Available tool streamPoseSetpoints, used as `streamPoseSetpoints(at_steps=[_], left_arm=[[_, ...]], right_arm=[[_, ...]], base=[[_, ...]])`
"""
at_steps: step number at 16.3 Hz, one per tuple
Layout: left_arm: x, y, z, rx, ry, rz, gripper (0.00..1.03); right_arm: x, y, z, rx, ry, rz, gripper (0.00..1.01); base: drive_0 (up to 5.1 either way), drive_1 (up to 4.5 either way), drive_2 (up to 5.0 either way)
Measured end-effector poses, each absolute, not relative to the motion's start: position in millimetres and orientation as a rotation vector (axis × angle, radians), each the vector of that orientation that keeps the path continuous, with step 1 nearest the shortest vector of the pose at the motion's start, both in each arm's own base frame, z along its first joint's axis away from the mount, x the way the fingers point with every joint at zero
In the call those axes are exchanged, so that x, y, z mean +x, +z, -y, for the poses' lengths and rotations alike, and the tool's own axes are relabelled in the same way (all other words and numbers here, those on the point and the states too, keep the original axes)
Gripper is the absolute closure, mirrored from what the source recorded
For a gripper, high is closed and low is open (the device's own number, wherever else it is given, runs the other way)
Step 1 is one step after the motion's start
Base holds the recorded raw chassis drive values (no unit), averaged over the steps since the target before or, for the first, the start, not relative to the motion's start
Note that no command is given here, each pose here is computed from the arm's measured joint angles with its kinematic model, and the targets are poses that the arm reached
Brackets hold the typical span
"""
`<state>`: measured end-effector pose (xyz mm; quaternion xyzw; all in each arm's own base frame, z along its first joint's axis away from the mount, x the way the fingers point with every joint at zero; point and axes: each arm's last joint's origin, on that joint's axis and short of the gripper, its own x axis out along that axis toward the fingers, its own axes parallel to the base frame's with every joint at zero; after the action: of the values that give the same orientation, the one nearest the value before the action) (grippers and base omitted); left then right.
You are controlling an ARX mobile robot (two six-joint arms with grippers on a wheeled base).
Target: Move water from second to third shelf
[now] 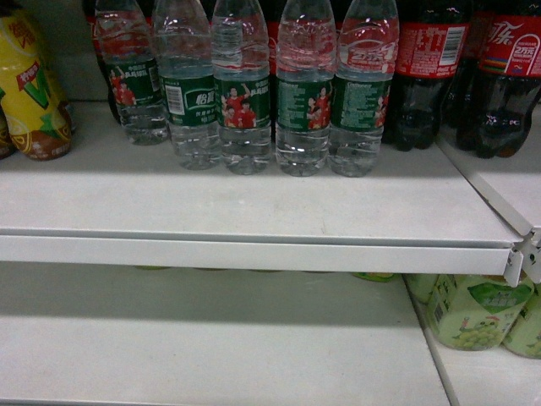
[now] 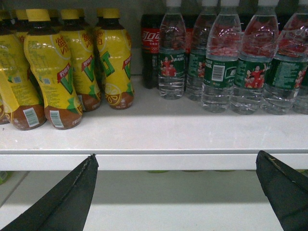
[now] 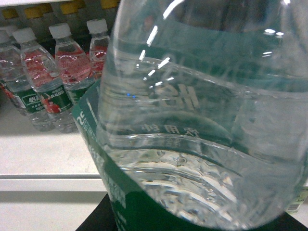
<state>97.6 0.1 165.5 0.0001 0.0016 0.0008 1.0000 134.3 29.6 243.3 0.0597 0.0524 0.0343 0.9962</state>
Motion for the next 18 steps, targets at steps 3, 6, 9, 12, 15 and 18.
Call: streamPoseSetpoints(at_steps=[3,6,9,12,15,18], left_arm=[[97.6,165.6,-0.1,0.000,0.002,-0.002,0.05],[97.6,165.7,-0.1,0.000,0.003,-0.002,0.05],[97.6,165.7,0.0,0.000,0.000,-0.001,0.05],[97.6,165.7,-0.1,0.000,0.001,-0.002,0.05],[97.6,165.7,-0.1,0.000,0.003,-0.002,0.05],[97.6,165.7,-0.1,0.000,0.000,-0.001,0.05]], right_arm=[[134.3,243.2,-29.6,0.120,0.069,-0.105,0.60],[134.3,243.4,-29.6,0.120,0.069,-0.104,0.60],[134.3,243.6,-29.6,0.121,0.069,-0.103,0.60],[134.3,243.6,-29.6,0.121,0.069,-0.103,0.60],[134.3,243.4,-29.6,0.120,0.069,-0.105,0.60],[134.2,245.6,-29.6,0.124,0.070,-0.090,0.60]], base=[[0.0,0.00,0.0],[0.0,0.00,0.0],[0.0,0.00,0.0],[0.0,0.00,0.0],[0.0,0.00,0.0],[0.0,0.00,0.0]])
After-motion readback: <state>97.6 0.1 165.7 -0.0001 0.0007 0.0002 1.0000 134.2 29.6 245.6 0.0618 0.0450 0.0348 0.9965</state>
